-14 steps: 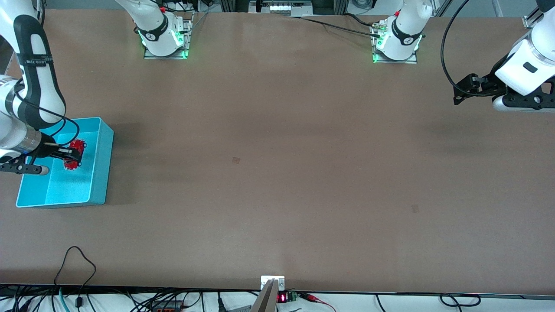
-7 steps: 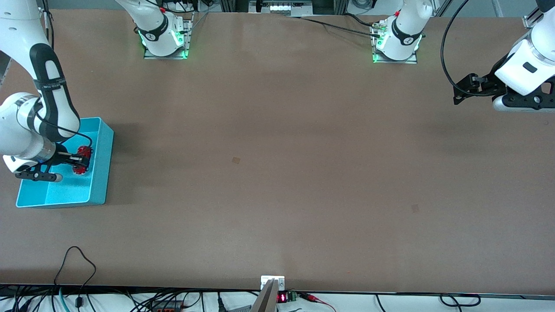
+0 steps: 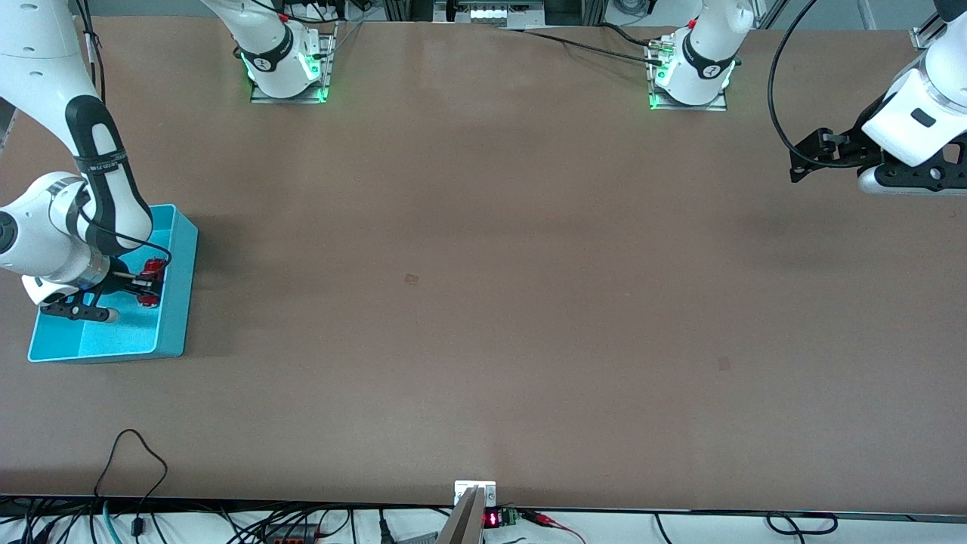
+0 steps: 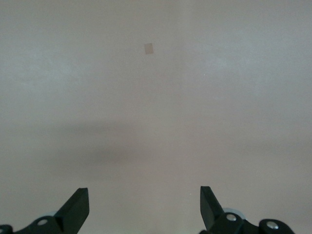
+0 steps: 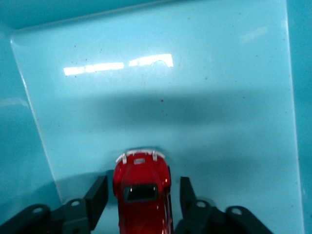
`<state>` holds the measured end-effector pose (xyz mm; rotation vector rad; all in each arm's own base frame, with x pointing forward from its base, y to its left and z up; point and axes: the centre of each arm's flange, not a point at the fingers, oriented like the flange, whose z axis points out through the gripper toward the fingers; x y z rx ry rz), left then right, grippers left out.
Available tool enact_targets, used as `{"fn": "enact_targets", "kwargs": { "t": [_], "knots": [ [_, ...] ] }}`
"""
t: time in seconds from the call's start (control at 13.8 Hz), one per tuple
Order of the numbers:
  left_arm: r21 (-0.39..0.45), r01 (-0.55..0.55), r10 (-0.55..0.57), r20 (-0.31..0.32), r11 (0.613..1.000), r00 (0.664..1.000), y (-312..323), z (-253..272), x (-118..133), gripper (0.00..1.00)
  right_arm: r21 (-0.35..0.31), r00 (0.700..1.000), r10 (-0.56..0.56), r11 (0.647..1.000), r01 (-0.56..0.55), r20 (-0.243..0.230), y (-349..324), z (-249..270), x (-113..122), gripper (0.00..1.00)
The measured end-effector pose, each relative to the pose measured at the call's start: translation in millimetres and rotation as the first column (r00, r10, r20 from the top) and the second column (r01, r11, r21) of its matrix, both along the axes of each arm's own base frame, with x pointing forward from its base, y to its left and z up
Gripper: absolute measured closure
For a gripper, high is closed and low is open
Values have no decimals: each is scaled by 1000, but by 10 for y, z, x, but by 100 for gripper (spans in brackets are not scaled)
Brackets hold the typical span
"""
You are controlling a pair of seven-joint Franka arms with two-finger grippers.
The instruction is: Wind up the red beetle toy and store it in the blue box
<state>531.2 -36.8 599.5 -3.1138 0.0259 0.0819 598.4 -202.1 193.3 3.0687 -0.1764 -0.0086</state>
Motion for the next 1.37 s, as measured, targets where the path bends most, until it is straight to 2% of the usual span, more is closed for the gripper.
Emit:
{"fn": "enact_targets", "kwargs": {
  "t": [0.14, 0.22, 0.43, 0.65, 0.87, 1.23, 1.37],
  "knots": [
    [0, 0, 0, 0, 1000, 1000, 0, 0, 0, 0, -2, 1000, -1, 1000, 1, 25, -6, 131, 75, 6],
    [0, 0, 0, 0, 1000, 1000, 0, 0, 0, 0, 13, 999, -11, 1000, 11, 34, 1, 284, 138, 0],
    [0, 0, 0, -1, 1000, 1000, 0, -1, -1, 0, 101, 1000, -17, 995, 16, 9, 131, 1037, 404, 0],
    [1, 13, -13, -8, 1000, 1000, -72, -4, -15, 0, 137, 1000, 17, 990, -20, 20, 299, 1822, 523, 0],
    [3, 34, -34, -10, 999, 999, -194, 13, -32, 0, 154, 998, 44, 987, -49, 34, 563, 2364, 494, 0],
    [3, 30, -30, -8, 1000, 1000, -175, 22, -30, 0, 154, 999, -38, 987, 38, -4, 1237, 3257, 362, 0],
    [3, 29, -29, -9, 1000, 1000, -173, 24, -30, 0, 160, 998, -45, 986, 38, 38, 1250, 3592, 293, 0]
  ]
}}
